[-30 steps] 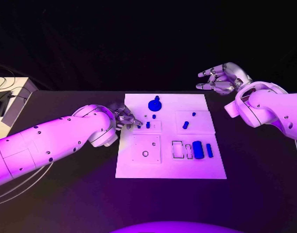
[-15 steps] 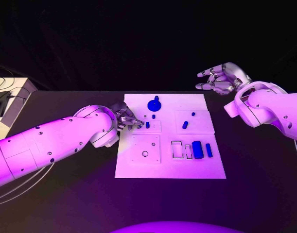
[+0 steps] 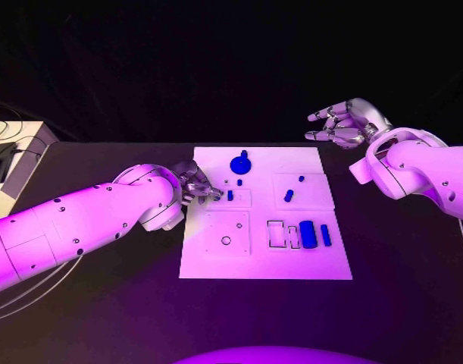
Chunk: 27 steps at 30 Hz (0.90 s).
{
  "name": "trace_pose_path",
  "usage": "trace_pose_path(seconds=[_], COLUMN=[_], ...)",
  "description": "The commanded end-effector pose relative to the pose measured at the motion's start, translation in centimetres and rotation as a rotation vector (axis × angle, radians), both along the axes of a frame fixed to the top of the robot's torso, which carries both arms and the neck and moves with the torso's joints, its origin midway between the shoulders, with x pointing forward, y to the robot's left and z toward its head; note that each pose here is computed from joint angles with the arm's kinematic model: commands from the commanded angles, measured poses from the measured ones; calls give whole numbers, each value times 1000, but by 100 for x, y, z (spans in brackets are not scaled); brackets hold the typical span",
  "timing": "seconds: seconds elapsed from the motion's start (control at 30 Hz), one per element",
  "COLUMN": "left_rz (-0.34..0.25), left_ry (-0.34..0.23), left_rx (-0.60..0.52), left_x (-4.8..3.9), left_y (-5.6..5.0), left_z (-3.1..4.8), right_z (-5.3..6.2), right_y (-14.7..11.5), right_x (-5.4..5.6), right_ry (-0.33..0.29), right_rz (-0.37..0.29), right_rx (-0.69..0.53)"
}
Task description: Assemble the parts on the task board
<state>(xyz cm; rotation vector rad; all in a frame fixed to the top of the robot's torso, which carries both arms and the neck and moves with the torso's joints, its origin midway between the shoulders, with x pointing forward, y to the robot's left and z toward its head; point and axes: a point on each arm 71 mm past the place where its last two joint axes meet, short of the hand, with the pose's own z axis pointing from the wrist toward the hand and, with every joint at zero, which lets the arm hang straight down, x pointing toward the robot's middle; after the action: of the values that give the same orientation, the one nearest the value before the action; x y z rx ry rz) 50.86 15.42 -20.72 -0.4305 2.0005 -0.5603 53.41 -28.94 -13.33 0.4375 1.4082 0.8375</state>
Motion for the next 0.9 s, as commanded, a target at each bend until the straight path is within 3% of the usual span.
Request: trace_pose_path(seconds=[0.03, 0.9], left_rz=[-4, -4], left_ry=[48, 49], left_rx=[50, 56], left_x=[-35, -24], left_y=[30, 57], left_z=[-109, -88], right_z=[-3, -11], right_y=[9, 11], right_x=[-3, -2], right_ry=[-1, 1], right_rz=[15, 16], right_rx=[-1, 0])
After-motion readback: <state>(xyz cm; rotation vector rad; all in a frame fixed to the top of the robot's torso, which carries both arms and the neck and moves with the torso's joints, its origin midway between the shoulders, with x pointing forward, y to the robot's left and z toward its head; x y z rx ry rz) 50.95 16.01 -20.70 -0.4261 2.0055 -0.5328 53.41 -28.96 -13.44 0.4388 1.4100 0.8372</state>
